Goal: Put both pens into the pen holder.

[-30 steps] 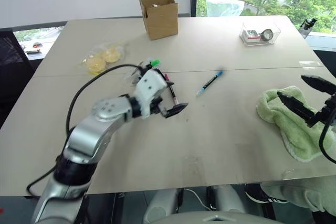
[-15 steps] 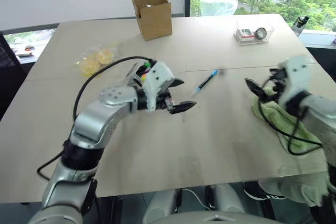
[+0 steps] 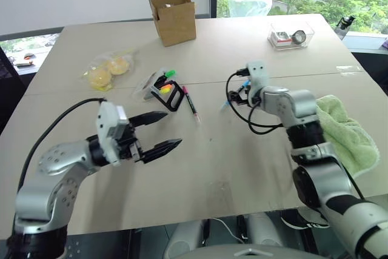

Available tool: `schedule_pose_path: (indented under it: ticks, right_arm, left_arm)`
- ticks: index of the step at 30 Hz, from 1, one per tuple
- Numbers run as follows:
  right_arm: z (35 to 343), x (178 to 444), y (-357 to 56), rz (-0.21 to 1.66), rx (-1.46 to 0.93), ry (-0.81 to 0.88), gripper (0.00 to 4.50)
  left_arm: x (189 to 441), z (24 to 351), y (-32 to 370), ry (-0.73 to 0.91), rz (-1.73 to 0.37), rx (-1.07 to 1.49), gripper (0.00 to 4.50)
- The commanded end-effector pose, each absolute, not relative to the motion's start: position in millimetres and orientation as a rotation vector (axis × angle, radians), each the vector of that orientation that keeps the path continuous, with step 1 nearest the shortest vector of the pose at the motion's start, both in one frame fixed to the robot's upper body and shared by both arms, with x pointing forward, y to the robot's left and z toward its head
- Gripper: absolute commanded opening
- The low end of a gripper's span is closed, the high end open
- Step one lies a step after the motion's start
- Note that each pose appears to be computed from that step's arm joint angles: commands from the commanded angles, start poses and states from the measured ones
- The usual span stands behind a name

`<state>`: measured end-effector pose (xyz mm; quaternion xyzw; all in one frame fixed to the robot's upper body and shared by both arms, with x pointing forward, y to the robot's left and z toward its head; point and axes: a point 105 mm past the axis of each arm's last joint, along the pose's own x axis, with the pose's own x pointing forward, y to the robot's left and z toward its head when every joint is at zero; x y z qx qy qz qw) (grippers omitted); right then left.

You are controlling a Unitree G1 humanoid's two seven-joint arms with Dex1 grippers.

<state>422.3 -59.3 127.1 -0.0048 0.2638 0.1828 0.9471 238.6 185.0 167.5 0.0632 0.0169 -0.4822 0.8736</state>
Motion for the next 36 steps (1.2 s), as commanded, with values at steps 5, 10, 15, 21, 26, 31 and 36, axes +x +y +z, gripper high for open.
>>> schedule_pose_path:
  ticks: [5,10,15,21,26,31,36]
  right_arm:
    - [116,443,-37,0.332,-0.082,0.540,4.45]
    - [103,442,-43,0.355,-0.239,0.548,2.29]
    - [101,436,-77,0.390,-0.340,0.552,0.02]
    - [118,408,-94,0.528,-0.345,0.443,0.02]
    - [171,355,-88,0.761,-0.207,0.171,0.02]
    - [202,310,-80,0.920,-0.208,0.016,0.02]
    - [213,287,-65,1.020,-0.225,-0.036,0.02]
  left_arm:
    - [231,174,194,-0.012,-0.924,0.174,4.50]
    - [230,175,194,-0.021,-0.905,0.178,4.50]
    - [231,177,188,-0.038,-0.916,0.164,4.50]
    - [233,181,173,-0.063,-0.959,0.109,4.50]
    - [248,185,152,-0.027,-0.947,-0.131,4.50]
    - [265,195,126,0.070,-0.963,-0.456,4.50]
    - [282,211,115,0.077,-0.979,-0.651,4.50]
